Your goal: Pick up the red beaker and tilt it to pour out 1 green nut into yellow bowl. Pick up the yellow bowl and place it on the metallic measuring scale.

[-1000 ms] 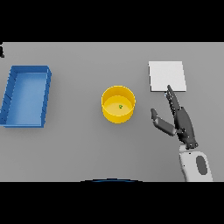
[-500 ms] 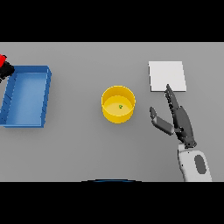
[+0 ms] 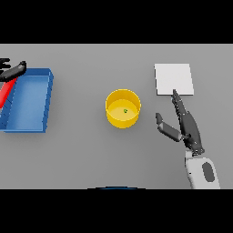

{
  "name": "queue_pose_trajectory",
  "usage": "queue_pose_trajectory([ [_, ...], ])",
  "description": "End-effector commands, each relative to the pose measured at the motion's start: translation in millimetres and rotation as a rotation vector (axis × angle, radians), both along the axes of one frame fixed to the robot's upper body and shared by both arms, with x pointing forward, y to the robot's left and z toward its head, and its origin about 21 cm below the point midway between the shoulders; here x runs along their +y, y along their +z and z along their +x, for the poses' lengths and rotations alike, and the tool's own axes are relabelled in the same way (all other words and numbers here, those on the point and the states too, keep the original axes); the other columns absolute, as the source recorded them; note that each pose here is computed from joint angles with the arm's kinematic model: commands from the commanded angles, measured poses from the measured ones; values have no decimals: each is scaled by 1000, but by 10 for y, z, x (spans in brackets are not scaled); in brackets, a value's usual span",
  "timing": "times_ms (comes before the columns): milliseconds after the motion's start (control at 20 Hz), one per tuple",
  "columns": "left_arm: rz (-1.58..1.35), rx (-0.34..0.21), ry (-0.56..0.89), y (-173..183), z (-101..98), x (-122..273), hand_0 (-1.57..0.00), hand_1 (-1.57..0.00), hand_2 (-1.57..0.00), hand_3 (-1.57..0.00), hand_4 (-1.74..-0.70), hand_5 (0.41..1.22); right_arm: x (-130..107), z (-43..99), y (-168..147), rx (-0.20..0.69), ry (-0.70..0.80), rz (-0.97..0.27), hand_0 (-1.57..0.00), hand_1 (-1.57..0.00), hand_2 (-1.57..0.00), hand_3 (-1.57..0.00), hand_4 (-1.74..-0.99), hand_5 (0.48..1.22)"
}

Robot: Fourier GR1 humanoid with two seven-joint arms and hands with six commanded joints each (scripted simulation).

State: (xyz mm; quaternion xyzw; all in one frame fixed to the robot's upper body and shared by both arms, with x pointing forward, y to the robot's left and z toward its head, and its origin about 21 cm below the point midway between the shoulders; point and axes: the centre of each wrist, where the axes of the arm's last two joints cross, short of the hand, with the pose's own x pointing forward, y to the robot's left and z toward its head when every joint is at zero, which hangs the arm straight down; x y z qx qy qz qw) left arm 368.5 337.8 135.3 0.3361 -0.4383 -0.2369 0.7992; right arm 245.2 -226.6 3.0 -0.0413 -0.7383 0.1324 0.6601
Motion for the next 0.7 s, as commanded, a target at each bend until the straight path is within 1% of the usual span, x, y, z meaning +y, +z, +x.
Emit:
queue_pose_trajectory([
  [0,17,16,1,-34,6,-1,-321,-271,-244,-151,-794,659,1,-22,18,-14,-1,-2,1,1,1,1,-1315,724],
  [50,25,36,1,-46,10,-11,-257,-217,-195,-121,-783,653,-42,10,33,-4,-9,-8,1,1,1,1,-1310,721],
  [150,36,41,-7,-29,22,-14,-164,-138,-124,-77,-775,655,-52,23,32,0,-14,-29,1,1,1,1,-1307,717],
  [250,63,18,-11,-72,25,-30,-105,-88,-79,-49,-746,655,-56,22,63,-9,-15,-37,1,1,1,1,-1300,717],
  [350,62,-2,-10,-130,2,-11,-67,-56,-50,-31,-734,658,27,-8,8,10,2,-11,1,1,1,1,-1279,713],
  [400,46,-24,-8,-132,5,-19,-53,-45,-40,-25,-730,661,45,27,45,18,2,-26,1,1,1,1,-1277,704],
  [450,39,-40,-5,-137,-5,10,-42,-36,-32,-19,-728,664,76,35,80,16,-9,-78,1,1,1,1,-1281,688],
  [500,33,-56,-9,-84,18,0,-34,-28,-25,-15,-723,667,89,69,119,15,-24,-142,1,1,1,1,-1262,675],
  [550,29,-68,-11,-80,22,-27,-27,-22,-20,-12,-718,675,83,115,190,0,-10,-186,1,1,1,1,-1222,662],
  [600,19,-64,-13,-107,6,-48,-21,-18,-16,-9,-716,682,69,151,219,-19,39,-205,1,1,1,1,-1190,663],
  [650,12,-75,-19,-115,13,-85,-17,-14,-12,-7,-720,685,106,205,270,-54,107,-219,-13,1,1,1,-1167,672],
])
